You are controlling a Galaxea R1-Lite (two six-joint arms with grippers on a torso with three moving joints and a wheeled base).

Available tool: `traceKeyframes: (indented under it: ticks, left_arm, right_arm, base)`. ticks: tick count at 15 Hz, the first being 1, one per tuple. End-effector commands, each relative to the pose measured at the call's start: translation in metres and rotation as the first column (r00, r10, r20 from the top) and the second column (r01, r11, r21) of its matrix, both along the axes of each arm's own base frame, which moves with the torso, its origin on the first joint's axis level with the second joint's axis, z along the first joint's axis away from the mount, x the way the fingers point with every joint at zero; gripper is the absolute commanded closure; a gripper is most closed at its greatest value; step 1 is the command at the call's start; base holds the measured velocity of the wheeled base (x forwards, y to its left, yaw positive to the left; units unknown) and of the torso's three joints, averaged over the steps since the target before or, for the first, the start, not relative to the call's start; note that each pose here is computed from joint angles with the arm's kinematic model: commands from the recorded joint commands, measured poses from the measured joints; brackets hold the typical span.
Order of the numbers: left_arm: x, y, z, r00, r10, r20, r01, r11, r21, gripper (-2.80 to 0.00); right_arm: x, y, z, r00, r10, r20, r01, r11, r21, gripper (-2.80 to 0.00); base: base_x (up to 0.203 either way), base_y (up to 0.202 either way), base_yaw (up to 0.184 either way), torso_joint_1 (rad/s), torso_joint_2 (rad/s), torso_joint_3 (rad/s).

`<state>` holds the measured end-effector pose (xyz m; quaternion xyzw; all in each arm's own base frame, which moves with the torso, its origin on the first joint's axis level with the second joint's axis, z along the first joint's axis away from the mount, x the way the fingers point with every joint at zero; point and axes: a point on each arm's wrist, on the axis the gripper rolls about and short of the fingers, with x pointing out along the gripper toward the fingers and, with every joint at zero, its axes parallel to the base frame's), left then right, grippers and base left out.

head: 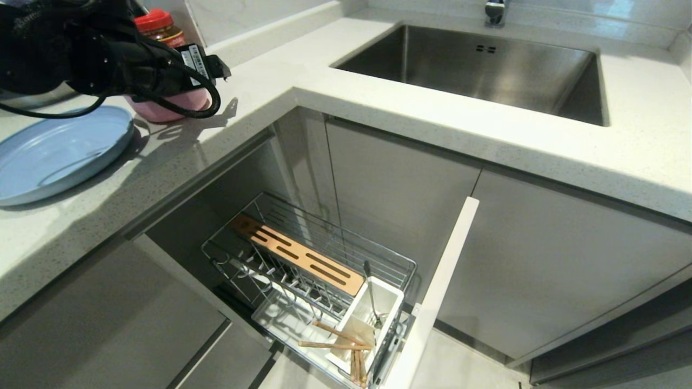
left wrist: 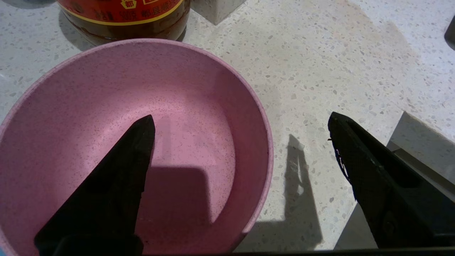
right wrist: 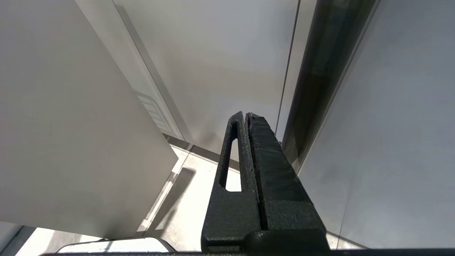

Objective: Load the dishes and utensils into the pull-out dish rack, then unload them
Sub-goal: Pick up the bowl and place it in the cupboard

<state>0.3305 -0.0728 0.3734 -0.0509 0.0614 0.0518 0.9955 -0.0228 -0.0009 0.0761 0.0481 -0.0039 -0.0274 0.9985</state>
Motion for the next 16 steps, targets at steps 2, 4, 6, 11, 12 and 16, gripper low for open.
traceKeyframes:
  ticks: [2, 4, 6, 11, 12, 16]
  left_arm:
    - [0.003, 0.002, -0.002, 1.000, 0.009, -0.003, -0.009, 1.000, 0.002, 0.00]
    - [0.003, 0.002, 0.000, 1.000, 0.010, 0.016, -0.010, 1.000, -0.004, 0.00]
    - [0.003, 0.002, 0.001, 1.000, 0.010, 0.018, -0.010, 1.000, -0.005, 0.00]
    - [-0.005, 0.004, 0.011, 0.997, 0.015, 0.070, -0.012, 0.999, -0.039, 0.00]
    - [-0.009, 0.006, 0.015, 0.996, 0.019, 0.085, -0.014, 0.998, -0.058, 0.00]
    - [-0.031, 0.012, 0.032, 0.991, 0.033, 0.132, -0.019, 0.994, -0.105, 0.00]
  right_arm:
    - [0.000, 0.000, 0.000, 1.000, 0.000, 0.004, 0.000, 1.000, 0.000, 0.00]
    - [0.000, 0.000, 0.000, 1.000, 0.000, 0.006, 0.000, 1.000, 0.000, 0.00]
    - [0.000, 0.000, 0.000, 1.000, 0.000, 0.006, 0.000, 1.000, 0.000, 0.00]
    - [0.000, 0.000, 0.000, 1.000, 0.000, 0.006, 0.000, 1.000, 0.000, 0.00]
    - [0.000, 0.000, 0.000, 1.000, 0.000, 0.005, 0.000, 1.000, 0.000, 0.00]
    - [0.000, 0.000, 0.000, 1.000, 0.000, 0.004, 0.000, 1.000, 0.000, 0.00]
  base:
    - [0.000, 0.000, 0.000, 0.000, 0.00, 0.000]
    - [0.000, 0.000, 0.000, 0.000, 0.00, 0.000]
    - [0.000, 0.000, 0.000, 0.000, 0.00, 0.000]
    - [0.000, 0.000, 0.000, 0.000, 0.00, 0.000]
    - [0.000, 0.000, 0.000, 0.000, 0.00, 0.000]
    - [0.000, 0.000, 0.000, 0.000, 0.00, 0.000]
